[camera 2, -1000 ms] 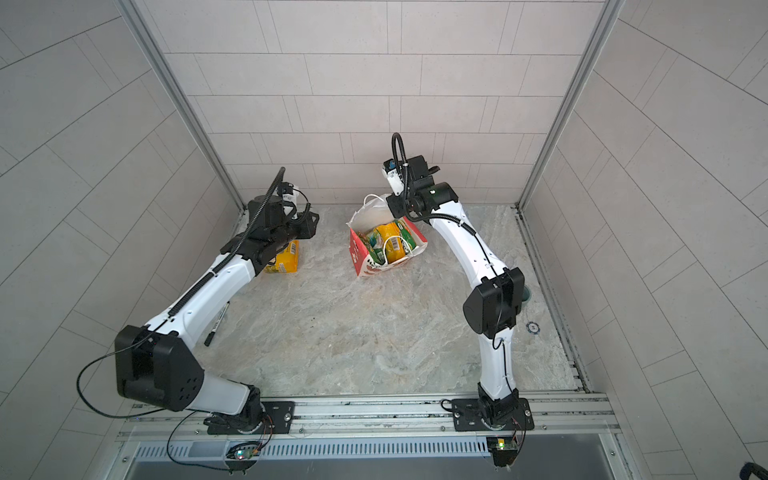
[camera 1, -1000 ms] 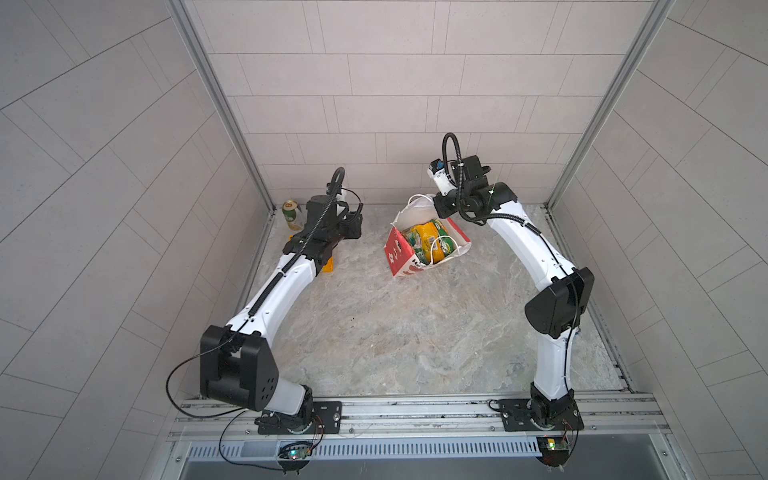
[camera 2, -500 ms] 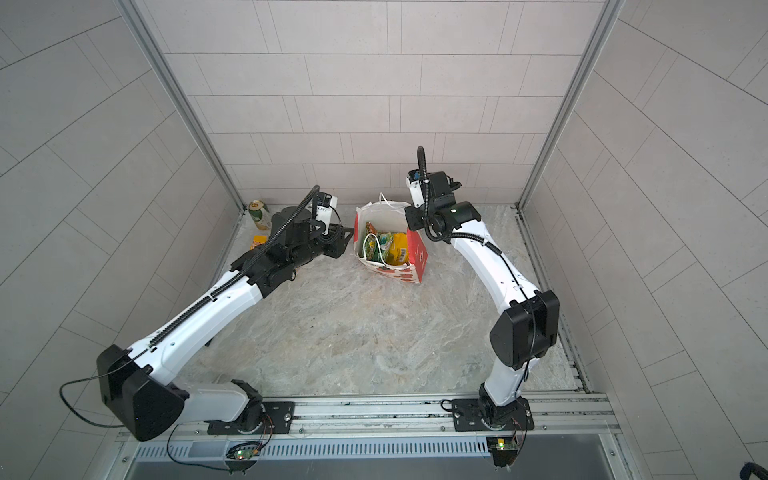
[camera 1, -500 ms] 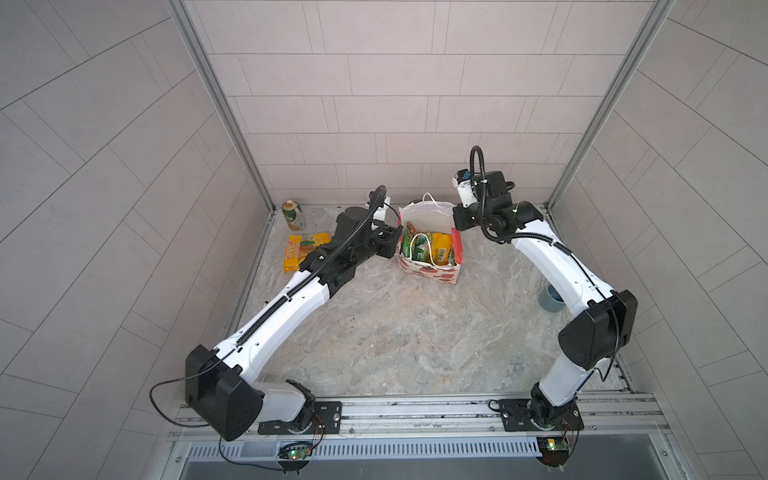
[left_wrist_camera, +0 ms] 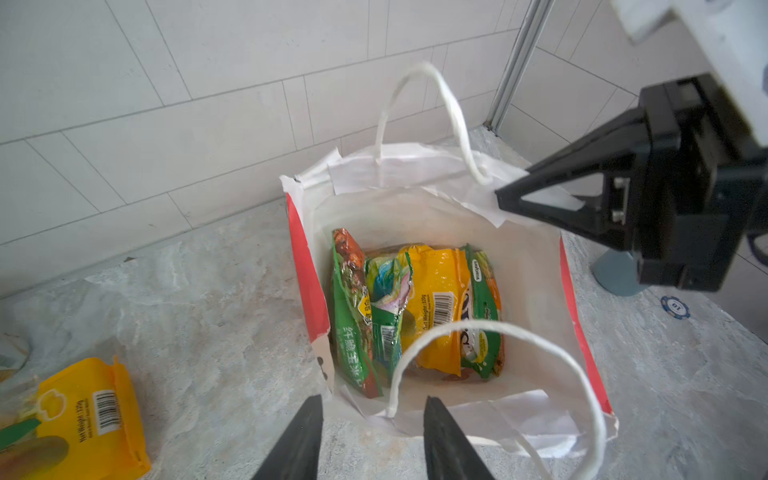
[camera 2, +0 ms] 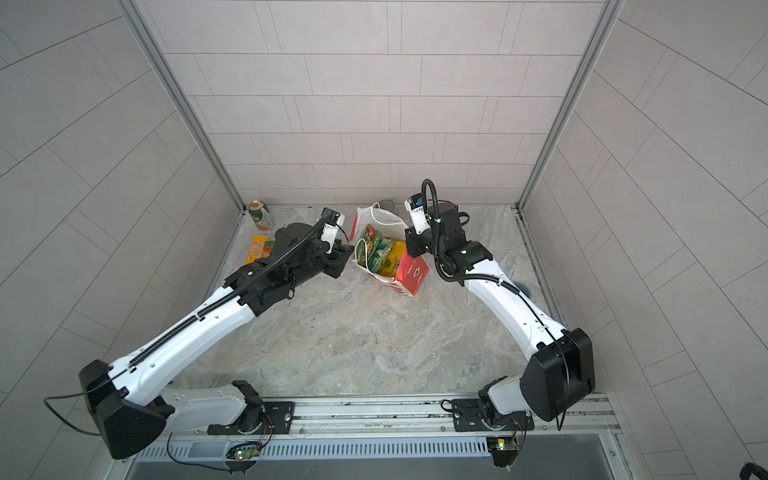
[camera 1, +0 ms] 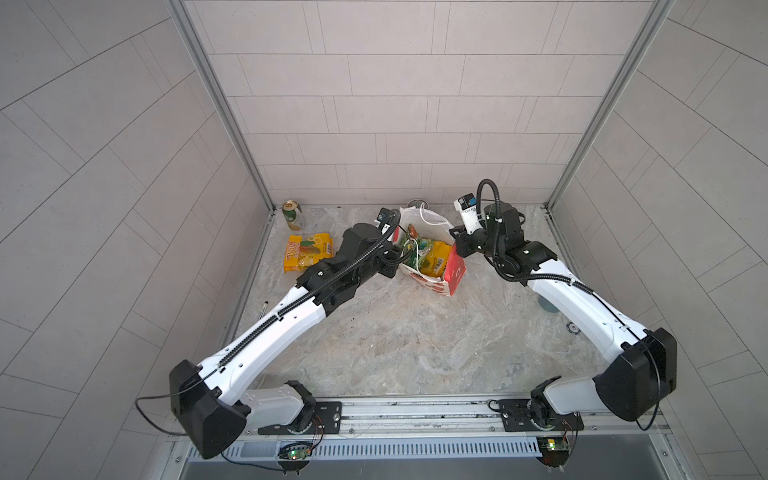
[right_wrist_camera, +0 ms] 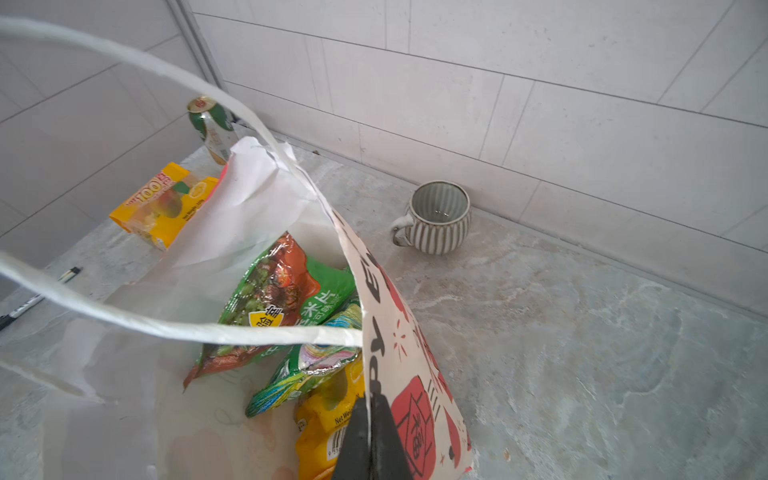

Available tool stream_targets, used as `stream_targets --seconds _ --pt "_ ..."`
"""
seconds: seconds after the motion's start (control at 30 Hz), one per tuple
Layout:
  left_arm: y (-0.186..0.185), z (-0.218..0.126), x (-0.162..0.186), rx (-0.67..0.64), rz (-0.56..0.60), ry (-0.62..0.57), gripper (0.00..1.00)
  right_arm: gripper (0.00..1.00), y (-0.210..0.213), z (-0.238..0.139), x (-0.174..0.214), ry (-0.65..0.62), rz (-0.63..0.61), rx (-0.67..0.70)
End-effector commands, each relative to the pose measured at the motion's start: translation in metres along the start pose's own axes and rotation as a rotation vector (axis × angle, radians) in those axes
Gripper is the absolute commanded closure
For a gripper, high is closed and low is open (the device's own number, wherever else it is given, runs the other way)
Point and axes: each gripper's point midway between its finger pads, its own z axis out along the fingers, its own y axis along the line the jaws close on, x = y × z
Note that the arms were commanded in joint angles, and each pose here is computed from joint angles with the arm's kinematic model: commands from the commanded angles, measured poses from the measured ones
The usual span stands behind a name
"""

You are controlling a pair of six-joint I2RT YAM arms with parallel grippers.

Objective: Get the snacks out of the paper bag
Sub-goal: 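Move the left gripper over the bag while the right gripper pulls the rim nearer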

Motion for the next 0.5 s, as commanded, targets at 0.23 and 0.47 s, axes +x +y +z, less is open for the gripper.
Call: stream_targets --seconds 0.23,0.47 --pt "0.013 -0.016 0.012 -0.053 0.072 0.018 0.56 1.0 0.069 -0.024 -0.018 -0.188 -0.129 -0.204" --pt "0.004 0.005 0.035 -0.009 0.087 0.091 0.55 1.0 0.072 -0.03 -0.019 -0.224 -0.118 -0.215"
